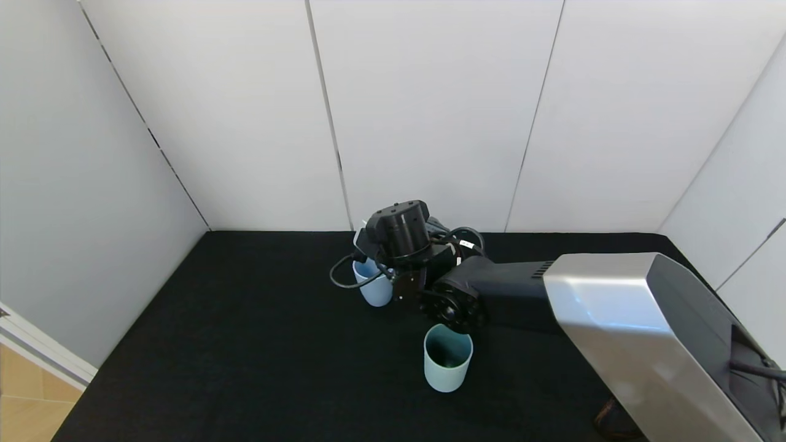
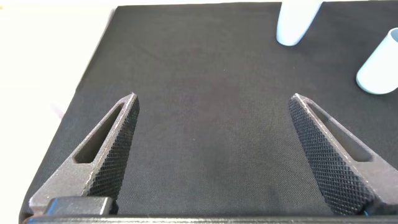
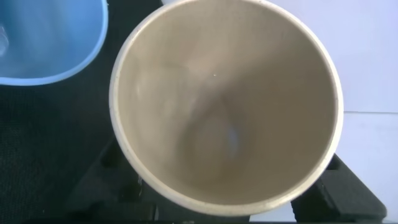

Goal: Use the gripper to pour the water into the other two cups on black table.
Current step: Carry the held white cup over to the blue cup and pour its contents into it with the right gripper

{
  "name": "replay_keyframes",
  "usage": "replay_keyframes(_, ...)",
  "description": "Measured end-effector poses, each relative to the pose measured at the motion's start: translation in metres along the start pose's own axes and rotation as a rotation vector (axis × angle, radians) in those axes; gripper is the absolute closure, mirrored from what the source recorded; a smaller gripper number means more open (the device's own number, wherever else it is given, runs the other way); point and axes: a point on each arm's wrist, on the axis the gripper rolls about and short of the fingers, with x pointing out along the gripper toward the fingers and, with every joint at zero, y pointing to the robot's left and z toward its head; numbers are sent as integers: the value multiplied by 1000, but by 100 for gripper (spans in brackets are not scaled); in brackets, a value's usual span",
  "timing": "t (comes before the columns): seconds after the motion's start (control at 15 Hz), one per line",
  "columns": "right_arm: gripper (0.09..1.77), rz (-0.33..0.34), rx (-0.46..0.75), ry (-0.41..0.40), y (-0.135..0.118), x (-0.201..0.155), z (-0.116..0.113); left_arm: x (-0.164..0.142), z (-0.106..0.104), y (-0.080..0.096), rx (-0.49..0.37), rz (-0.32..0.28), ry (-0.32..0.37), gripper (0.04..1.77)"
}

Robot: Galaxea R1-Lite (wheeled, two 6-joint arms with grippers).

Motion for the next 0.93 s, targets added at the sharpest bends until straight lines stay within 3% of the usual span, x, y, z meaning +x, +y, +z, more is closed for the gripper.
replay_keyframes(0.93,59,-49,-125,28,3,0,2,0,0,0,0,0,0,9)
